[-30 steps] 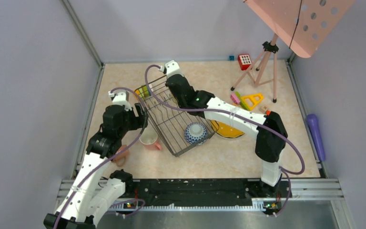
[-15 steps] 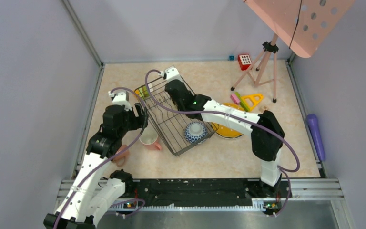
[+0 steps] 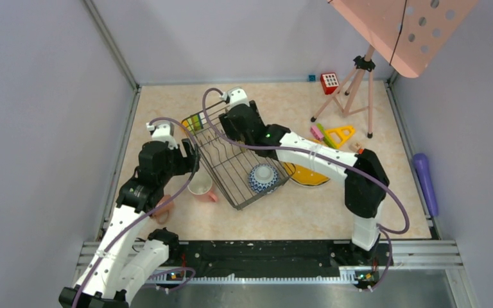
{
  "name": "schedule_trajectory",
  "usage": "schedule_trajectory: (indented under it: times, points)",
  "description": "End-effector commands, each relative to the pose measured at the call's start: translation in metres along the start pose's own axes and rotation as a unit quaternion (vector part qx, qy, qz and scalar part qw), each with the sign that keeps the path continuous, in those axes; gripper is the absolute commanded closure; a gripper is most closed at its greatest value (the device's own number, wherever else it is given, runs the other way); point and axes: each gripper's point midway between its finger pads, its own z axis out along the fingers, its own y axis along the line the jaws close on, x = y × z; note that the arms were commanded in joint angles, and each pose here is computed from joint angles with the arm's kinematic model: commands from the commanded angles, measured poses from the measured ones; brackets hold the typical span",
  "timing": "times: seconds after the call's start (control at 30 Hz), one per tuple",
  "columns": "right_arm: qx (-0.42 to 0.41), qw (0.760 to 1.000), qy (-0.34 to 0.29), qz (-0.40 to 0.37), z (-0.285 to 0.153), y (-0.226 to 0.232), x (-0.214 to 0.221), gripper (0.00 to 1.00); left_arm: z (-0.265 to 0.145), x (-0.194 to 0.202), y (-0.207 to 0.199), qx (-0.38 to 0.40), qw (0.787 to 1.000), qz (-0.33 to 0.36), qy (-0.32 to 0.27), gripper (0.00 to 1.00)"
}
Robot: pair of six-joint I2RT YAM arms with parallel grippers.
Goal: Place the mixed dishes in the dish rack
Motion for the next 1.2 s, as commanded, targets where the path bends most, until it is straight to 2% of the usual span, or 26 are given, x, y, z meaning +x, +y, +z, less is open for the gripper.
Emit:
schedule_trajectory:
  times: [0.0, 0.17, 0.33, 0.57, 0.67, 0.83, 0.93, 1.0, 1.1, 1.17]
  points:
    - [-0.032, 0.998, -0.035, 0.05, -0.04, -0.016, -0.038, 0.3, 0.002, -0.008, -0.003, 0.01, 1.0, 0.003, -0.017, 0.21]
    - [-0.065, 0.994, -0.037, 0.079, -0.07, -0.033, -0.03, 0.28, 0.001, -0.006, -0.008, 0.026, 0.999, 0.015, -0.012, 0.21]
    - [-0.065, 0.989, -0.015, 0.134, -0.095, -0.077, 0.0, 0.29, 0.002, -0.003, -0.011, 0.035, 0.999, 0.016, -0.007, 0.21]
    - [0.002, 0.972, 0.016, 0.232, -0.124, -0.149, 0.068, 0.3, 0.004, 0.0, -0.018, 0.055, 0.998, 0.017, 0.004, 0.22]
    - [0.025, 0.956, 0.052, 0.289, -0.126, -0.171, 0.109, 0.31, 0.004, 0.0, -0.018, 0.055, 0.998, 0.015, 0.004, 0.22]
    - [0.041, 0.913, 0.085, 0.396, -0.126, -0.203, 0.159, 0.29, 0.005, 0.001, -0.019, 0.055, 0.998, 0.01, 0.006, 0.22]
    - [0.06, 0.89, 0.094, 0.443, -0.128, -0.216, 0.184, 0.17, 0.005, 0.002, -0.02, 0.058, 0.998, 0.009, 0.009, 0.23]
    - [0.086, 0.877, 0.103, 0.462, -0.129, -0.226, 0.199, 0.14, 0.005, 0.002, -0.02, 0.059, 0.998, 0.009, 0.01, 0.23]
    - [0.122, 0.863, 0.125, 0.474, -0.13, -0.234, 0.217, 0.19, 0.005, 0.003, -0.02, 0.059, 0.998, 0.009, 0.009, 0.23]
    - [0.13, 0.857, 0.133, 0.48, -0.128, -0.234, 0.222, 0.26, 0.005, 0.003, -0.02, 0.06, 0.998, 0.009, 0.009, 0.23]
